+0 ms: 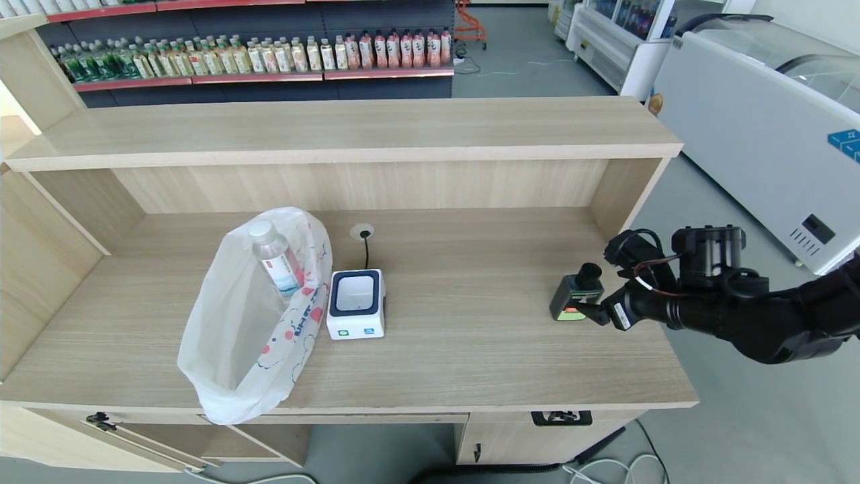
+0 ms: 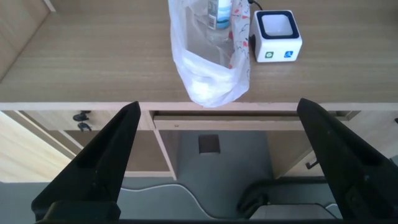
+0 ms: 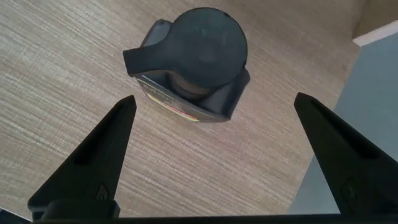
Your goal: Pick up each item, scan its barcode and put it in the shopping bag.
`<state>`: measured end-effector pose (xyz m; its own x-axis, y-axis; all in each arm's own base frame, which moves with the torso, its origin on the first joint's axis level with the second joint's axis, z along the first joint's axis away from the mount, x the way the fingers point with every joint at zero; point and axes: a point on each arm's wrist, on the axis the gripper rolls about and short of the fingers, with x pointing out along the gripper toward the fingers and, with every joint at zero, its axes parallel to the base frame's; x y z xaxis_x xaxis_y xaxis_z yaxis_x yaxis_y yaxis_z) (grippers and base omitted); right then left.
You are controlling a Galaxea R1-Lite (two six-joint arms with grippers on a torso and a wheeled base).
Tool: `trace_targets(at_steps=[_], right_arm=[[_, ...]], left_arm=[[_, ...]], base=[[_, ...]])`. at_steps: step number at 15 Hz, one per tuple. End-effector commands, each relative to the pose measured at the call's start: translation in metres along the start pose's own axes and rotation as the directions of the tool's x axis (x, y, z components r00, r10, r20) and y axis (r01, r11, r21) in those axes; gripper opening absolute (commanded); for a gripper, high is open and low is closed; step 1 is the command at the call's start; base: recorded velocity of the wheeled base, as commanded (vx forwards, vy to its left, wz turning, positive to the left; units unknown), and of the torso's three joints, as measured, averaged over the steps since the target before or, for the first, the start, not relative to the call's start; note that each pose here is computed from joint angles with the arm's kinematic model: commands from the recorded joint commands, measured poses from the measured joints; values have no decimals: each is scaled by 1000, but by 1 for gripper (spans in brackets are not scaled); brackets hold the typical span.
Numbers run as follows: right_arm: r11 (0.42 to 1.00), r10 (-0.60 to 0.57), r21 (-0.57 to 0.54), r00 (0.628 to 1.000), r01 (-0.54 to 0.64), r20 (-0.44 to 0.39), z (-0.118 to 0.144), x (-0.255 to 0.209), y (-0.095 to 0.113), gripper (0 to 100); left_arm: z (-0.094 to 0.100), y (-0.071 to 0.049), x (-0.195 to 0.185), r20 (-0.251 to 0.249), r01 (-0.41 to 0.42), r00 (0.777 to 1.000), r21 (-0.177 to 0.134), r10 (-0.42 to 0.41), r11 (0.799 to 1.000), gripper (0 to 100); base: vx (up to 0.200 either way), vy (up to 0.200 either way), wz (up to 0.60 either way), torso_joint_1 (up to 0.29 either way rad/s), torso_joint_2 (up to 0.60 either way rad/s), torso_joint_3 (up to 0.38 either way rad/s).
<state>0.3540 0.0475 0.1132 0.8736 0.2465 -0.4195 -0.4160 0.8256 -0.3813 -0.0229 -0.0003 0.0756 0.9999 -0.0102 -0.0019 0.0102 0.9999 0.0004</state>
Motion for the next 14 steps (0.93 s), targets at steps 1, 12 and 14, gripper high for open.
trace_targets(at_steps=[1,12,14], right_arm=[[1000,21,-7,1000,-21,-7,-2,17,6,100],[996,56,-76,998,-55,5,0,58,20,100],[995,57,-78,998,-57,2,0,60,21,100]], left_arm=[[0,0,0,0,1,1000,0,-1,1000,100],[0,0,0,0,1,1000,0,-1,1000,100],[0,0,0,0,-1,1000,0,1,1000,100]], base=[[0,0,0,0,0,0],[0,0,0,0,0,0],[0,0,0,0,0,0]])
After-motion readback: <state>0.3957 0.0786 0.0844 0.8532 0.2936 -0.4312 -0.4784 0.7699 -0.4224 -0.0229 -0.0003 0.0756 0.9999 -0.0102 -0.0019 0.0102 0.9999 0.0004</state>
